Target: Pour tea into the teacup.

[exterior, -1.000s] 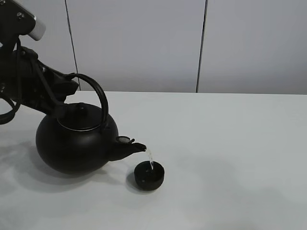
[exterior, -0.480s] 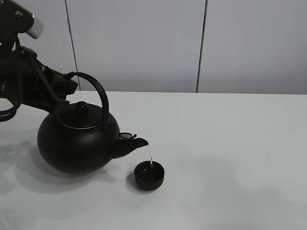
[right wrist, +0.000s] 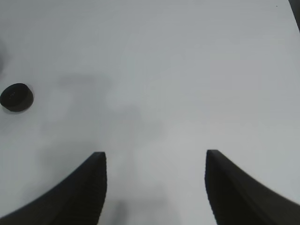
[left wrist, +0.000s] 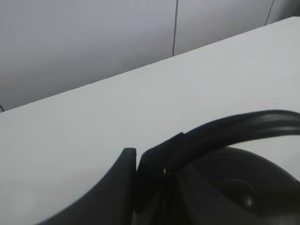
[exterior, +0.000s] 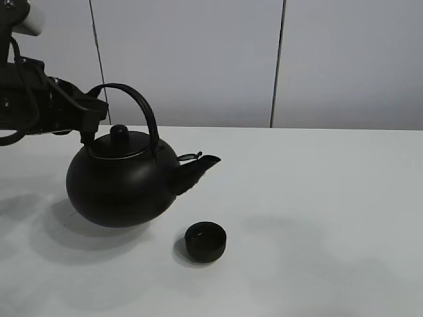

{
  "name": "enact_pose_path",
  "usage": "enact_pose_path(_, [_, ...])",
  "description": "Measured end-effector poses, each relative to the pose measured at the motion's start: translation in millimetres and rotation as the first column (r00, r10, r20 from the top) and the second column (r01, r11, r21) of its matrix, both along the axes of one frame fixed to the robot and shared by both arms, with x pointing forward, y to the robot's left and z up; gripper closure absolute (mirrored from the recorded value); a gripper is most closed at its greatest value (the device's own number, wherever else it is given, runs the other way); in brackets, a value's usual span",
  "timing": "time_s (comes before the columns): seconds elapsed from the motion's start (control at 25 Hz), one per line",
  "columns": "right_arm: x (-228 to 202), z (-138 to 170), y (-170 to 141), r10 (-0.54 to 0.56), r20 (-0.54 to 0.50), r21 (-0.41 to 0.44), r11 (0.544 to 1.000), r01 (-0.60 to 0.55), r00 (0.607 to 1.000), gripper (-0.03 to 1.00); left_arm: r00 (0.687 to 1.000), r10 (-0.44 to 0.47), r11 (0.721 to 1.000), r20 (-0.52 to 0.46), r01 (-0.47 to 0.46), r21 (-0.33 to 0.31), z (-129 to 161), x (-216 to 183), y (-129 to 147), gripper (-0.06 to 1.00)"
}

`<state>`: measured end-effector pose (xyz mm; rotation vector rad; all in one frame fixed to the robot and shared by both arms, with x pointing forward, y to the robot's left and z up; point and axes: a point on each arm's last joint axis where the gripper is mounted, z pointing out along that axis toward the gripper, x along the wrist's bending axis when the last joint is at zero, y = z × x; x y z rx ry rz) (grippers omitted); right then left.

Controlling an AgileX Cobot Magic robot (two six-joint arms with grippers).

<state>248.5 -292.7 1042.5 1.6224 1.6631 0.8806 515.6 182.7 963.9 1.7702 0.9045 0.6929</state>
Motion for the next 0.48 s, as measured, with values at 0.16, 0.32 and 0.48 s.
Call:
enact_pose_path(0.16, [0,0,0,0.0,0.0,0.0,1.0,0.0,1.0,0.54,0.999,0.027,0.996,0.024,-0.025,-0.085,-1,-3,12,0.8])
enact_pose_path(0.32, [0,0,0,0.0,0.001,0.0,1.0,0.0,1.0,0.54,0.997,0.073,0.985,0.028,-0.067,-0.157,-11,-13,30,0.8])
enact_pose_path(0.48, [0,0,0,0.0,0.001,0.0,1.0,0.0,1.0,0.54,0.992,0.122,0.973,0.009,-0.118,-0.198,-23,-29,49,0.8])
